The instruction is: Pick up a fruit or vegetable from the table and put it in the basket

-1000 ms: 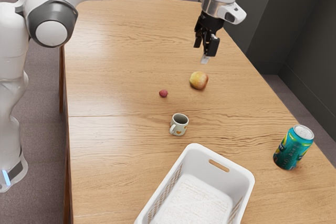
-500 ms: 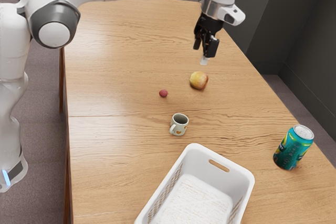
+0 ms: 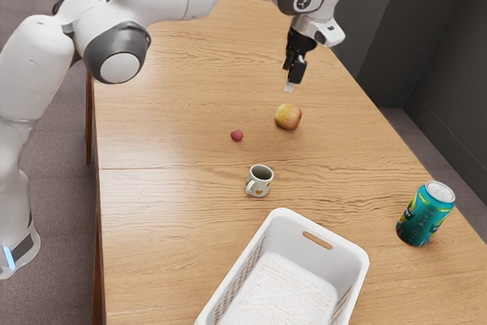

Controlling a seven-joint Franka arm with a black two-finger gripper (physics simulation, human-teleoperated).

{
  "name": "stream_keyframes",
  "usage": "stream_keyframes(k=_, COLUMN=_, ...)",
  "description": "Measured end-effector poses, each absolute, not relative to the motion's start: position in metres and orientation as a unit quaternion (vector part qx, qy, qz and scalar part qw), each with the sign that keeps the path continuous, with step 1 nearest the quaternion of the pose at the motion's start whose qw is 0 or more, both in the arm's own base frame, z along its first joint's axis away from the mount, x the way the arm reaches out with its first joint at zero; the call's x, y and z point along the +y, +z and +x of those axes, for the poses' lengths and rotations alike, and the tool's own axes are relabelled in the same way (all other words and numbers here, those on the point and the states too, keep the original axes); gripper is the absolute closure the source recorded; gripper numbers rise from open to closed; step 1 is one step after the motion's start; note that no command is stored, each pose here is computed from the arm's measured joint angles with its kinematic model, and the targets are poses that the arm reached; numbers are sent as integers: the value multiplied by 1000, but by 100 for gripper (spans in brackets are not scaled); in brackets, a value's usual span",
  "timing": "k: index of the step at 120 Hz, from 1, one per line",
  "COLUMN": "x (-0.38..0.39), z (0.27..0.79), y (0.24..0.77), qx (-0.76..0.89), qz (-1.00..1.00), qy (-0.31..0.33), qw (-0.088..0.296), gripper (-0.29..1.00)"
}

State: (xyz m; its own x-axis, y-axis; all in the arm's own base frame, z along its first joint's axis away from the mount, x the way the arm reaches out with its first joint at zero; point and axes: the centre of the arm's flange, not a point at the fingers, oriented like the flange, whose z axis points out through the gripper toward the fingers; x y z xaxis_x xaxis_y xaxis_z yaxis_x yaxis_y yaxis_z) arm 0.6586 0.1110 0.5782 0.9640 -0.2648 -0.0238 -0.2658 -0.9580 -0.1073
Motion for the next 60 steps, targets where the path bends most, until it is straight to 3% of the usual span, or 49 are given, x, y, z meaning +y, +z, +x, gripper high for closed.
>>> stream_keyframes(k=26, x=129, z=661, y=526, qx=228, qz=-972, qy=21, qw=48, gripper=0)
stream_keyframes(k=60, x=129, z=689, y=495, qx=318, qz=-945, qy=-8, qw=79, gripper=0)
